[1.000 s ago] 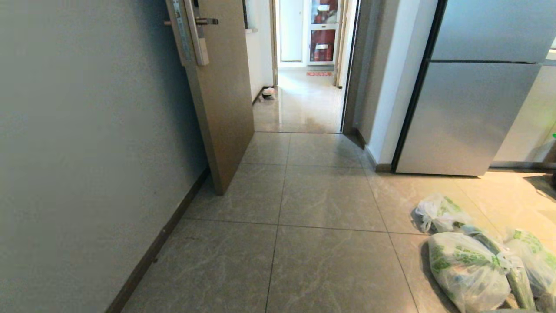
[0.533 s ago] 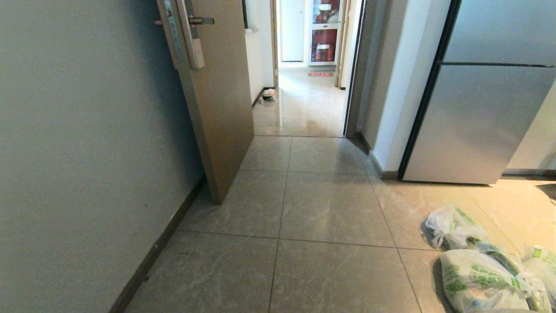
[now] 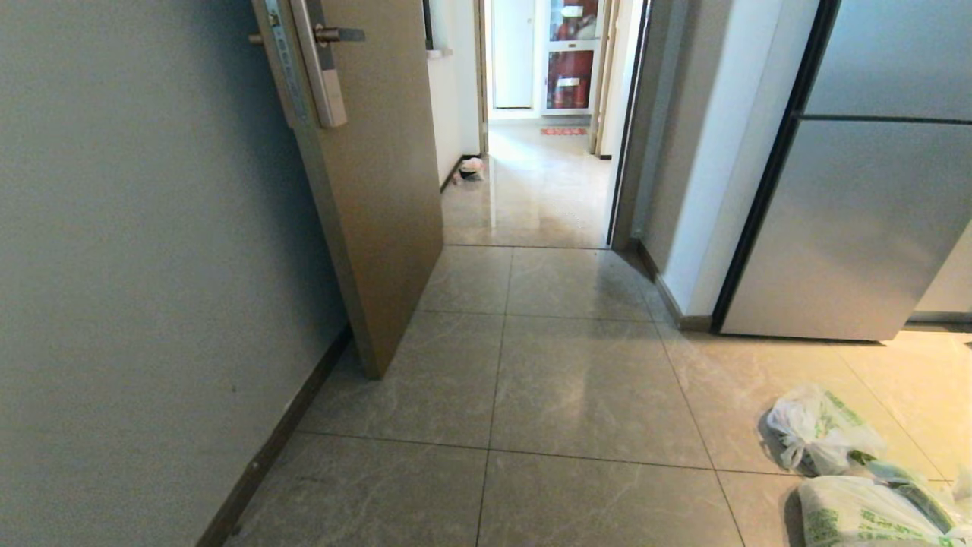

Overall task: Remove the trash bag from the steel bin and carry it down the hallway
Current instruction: Put the trash bag at the door

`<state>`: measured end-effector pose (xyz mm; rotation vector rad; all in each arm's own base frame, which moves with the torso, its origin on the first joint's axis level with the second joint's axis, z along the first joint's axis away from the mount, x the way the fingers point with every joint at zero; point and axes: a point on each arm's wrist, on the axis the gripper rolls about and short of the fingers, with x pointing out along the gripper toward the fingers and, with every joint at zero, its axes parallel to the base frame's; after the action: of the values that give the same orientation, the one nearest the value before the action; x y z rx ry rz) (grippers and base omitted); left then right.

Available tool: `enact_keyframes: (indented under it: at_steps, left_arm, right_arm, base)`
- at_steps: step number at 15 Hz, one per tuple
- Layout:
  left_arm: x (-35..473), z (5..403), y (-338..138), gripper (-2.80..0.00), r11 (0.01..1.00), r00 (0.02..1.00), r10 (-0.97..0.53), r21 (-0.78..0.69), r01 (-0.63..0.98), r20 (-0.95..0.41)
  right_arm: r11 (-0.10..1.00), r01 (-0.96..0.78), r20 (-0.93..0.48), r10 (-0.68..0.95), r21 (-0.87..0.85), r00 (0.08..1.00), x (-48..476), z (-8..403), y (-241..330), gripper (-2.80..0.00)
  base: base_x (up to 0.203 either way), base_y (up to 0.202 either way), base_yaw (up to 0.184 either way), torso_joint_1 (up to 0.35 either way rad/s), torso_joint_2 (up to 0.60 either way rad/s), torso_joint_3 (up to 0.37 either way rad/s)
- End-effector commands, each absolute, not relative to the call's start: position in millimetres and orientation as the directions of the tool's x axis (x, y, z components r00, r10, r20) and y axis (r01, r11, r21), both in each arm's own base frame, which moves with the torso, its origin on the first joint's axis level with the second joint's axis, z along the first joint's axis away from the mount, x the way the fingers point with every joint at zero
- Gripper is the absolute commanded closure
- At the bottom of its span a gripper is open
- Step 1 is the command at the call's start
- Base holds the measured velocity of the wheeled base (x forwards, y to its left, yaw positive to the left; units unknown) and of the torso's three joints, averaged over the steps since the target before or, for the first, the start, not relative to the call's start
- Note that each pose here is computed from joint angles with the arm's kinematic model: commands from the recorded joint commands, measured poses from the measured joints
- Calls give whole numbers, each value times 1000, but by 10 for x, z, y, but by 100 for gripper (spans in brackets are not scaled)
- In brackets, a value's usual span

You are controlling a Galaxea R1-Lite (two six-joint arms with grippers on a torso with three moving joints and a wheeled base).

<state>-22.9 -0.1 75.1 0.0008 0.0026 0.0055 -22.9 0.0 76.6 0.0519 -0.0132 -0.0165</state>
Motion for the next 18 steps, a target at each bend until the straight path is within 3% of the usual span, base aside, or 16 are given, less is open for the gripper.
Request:
enact_keyframes:
  at_steps: [1, 18]
  left_arm:
    - [-226, 742, -1, 0, 1000, 1000, 6, 0, -6, -8]
    - [-226, 742, -1, 0, 1000, 1000, 6, 0, -6, -8]
  right_arm:
    - [999, 15, 11, -15, 51, 1000, -227, 763, 1, 0]
    - [999, 15, 11, -15, 51, 1000, -227, 763, 1, 0]
  base:
    - [198, 0, 2, 5, 4, 2]
    - [193, 0, 1, 1, 2, 4]
